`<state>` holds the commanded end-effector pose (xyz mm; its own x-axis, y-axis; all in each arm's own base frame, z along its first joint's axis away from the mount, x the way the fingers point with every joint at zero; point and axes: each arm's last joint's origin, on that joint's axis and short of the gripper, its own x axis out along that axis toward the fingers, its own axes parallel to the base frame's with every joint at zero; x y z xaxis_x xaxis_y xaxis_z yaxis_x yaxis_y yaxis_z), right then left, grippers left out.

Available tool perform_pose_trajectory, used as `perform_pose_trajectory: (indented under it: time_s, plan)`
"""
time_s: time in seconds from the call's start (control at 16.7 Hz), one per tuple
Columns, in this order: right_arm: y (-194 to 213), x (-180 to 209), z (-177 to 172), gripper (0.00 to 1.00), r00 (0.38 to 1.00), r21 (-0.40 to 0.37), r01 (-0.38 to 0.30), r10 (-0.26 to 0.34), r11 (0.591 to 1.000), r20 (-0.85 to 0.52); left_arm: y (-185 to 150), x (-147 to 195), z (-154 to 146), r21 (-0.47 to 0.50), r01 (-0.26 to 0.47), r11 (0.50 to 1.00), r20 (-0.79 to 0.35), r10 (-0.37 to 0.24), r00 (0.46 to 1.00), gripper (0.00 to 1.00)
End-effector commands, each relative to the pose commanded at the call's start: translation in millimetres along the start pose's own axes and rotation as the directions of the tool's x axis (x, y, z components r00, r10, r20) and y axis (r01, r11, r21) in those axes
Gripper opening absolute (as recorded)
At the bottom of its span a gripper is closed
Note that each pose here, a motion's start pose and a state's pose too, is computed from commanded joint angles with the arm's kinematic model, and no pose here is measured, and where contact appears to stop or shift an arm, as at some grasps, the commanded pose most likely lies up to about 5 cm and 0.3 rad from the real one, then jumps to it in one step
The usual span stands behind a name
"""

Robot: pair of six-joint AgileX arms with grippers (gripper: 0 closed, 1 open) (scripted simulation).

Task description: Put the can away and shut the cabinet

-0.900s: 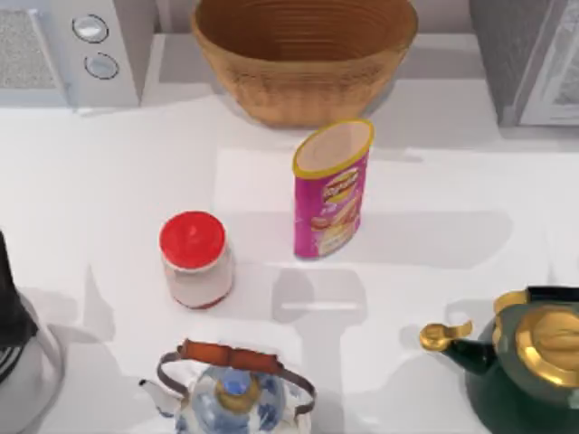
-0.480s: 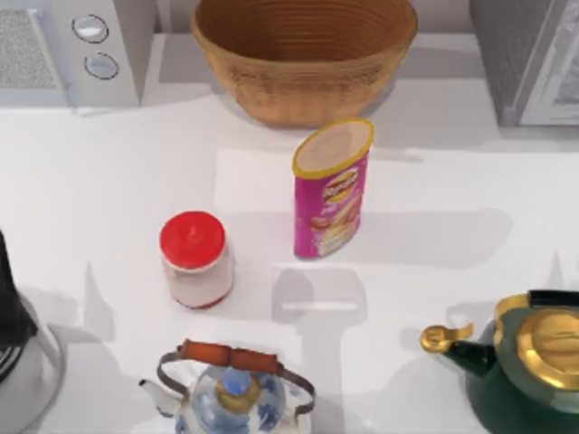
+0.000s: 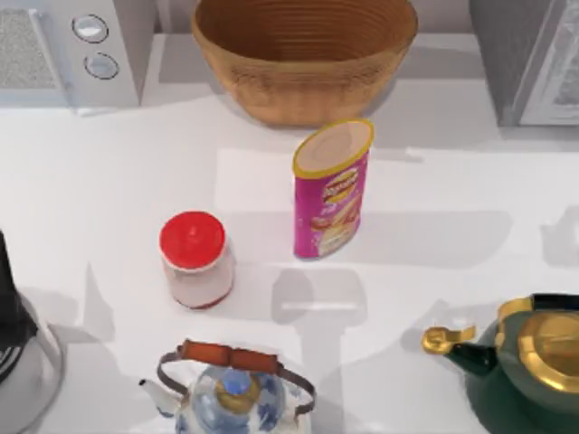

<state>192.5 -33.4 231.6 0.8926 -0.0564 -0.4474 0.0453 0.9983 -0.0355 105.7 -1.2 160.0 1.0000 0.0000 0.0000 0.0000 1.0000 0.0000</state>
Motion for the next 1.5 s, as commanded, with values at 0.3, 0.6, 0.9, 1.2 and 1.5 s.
perform_pose_trajectory:
  time_s: [0.3, 0.6, 0.9, 1.2, 1.5]
  plan:
    - [-20, 67, -21, 1.00, 0.954, 0.018, -0.031, 0.035, 0.999, -0.297, 0, 0, 0, 0.000, 0.000, 1.000, 0.000, 0.000, 1.000, 1.00]
    - [-29, 89, -46, 1.00, 0.908, 0.019, -0.046, 0.049, 0.999, -0.416, 0, 0, 0, 0.000, 0.000, 1.000, 0.000, 0.000, 1.000, 1.00]
    - [-28, 89, -46, 1.00, 0.908, 0.018, -0.048, 0.051, 0.999, -0.415, 0, 0, 0, 0.000, 0.000, 1.000, 0.000, 0.000, 1.000, 1.00]
    - [-26, 115, -51, 1.00, 0.909, 0.019, -0.046, 0.050, 0.999, -0.415, 0, 0, 0, 0.000, 0.000, 1.000, 0.000, 0.000, 1.000, 1.00]
    - [-26, 141, -69, 1.00, 0.908, 0.019, -0.046, 0.050, 0.999, -0.416, 0, 0, 0, 0.000, 0.000, 1.000, 0.000, 0.000, 1.000, 1.00]
